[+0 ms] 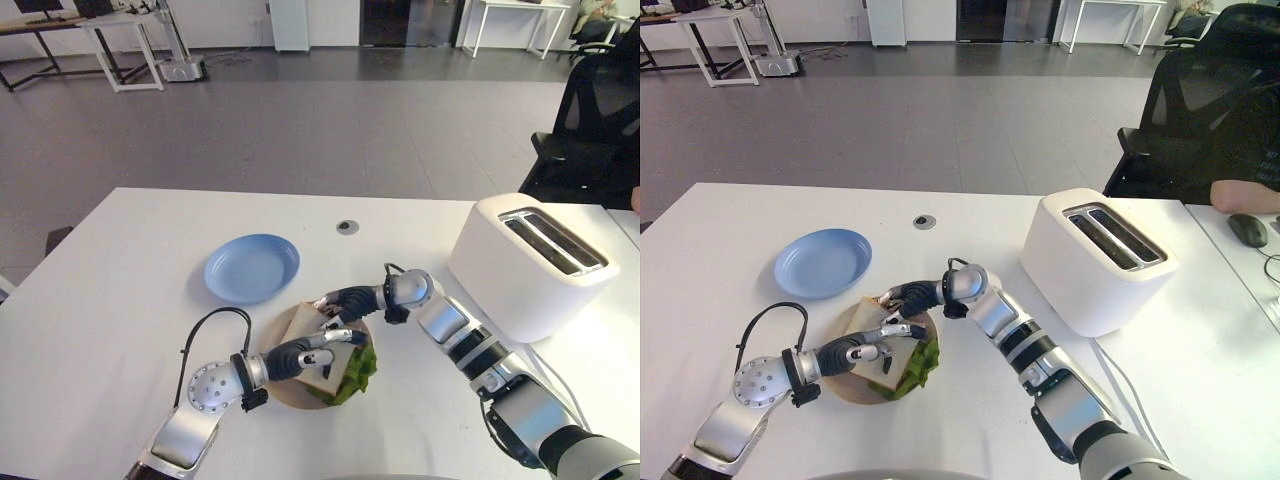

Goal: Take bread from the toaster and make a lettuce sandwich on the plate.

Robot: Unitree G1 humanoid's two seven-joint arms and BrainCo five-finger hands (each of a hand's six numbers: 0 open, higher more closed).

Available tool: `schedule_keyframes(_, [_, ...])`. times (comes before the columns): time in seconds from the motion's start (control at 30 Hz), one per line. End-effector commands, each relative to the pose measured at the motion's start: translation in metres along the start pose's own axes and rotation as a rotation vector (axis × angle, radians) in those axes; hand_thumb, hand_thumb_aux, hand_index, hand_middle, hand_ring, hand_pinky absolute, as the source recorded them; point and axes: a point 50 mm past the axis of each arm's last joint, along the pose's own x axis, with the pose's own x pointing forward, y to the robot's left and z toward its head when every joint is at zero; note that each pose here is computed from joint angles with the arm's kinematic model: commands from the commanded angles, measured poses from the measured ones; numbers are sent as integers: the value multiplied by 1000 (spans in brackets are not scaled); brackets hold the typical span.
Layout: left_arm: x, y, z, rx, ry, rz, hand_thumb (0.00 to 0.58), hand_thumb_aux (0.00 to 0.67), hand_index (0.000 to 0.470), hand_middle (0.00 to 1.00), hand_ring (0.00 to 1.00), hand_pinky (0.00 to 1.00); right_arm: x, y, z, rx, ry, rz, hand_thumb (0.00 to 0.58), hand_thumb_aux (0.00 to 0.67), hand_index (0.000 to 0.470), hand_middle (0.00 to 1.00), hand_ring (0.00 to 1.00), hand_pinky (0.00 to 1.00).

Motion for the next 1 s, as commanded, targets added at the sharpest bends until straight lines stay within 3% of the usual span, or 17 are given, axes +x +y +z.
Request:
schedule_keyframes(0.03, [-6, -4, -38, -296, 168, 47, 0, 0, 0, 0, 0, 0, 0, 1, 3, -35, 12, 25, 0, 0, 0, 0, 0, 0])
schedule_keyframes(0.17, [-1, 9, -47, -555, 147, 203, 0, 0, 0, 0, 0, 0, -13, -27, 28, -86, -42, -118, 0, 0, 0, 0, 0, 0])
schedule_keyframes(0.37, [-1, 7, -50, -575, 181, 240, 0, 0, 0, 0, 0, 0, -55, -84, 68, -117, -178, -532, 0, 0, 0, 0, 0, 0])
schedule_keyframes(0.53, [-2, 11, -47, -573, 160, 267, 0, 0, 0, 0, 0, 0, -91, -96, 84, -149, -260, -705, 0, 0, 0, 0, 0, 0])
schedule_keyframes(0.67, [3, 30, -20, -581, -4, 338, 0, 0, 0, 0, 0, 0, -109, -85, 80, -94, -289, -705, 0, 0, 0, 0, 0, 0])
schedule_keyframes(0.83, [-4, 59, 45, -539, -327, 347, 0, 0, 0, 0, 0, 0, -115, -68, 61, 15, -275, -664, 0, 0, 0, 0, 0, 0])
schedule_keyframes(0.93, [-20, 81, 62, -427, -381, 398, 0, 0, 0, 0, 0, 0, -114, -60, 41, 54, -222, -653, 0, 0, 0, 0, 0, 0])
schedule_keyframes(1.0, [-37, 98, 62, -319, -324, 435, 0, 0, 0, 0, 0, 0, -116, -56, 22, 101, -166, -652, 0, 0, 0, 0, 0, 0])
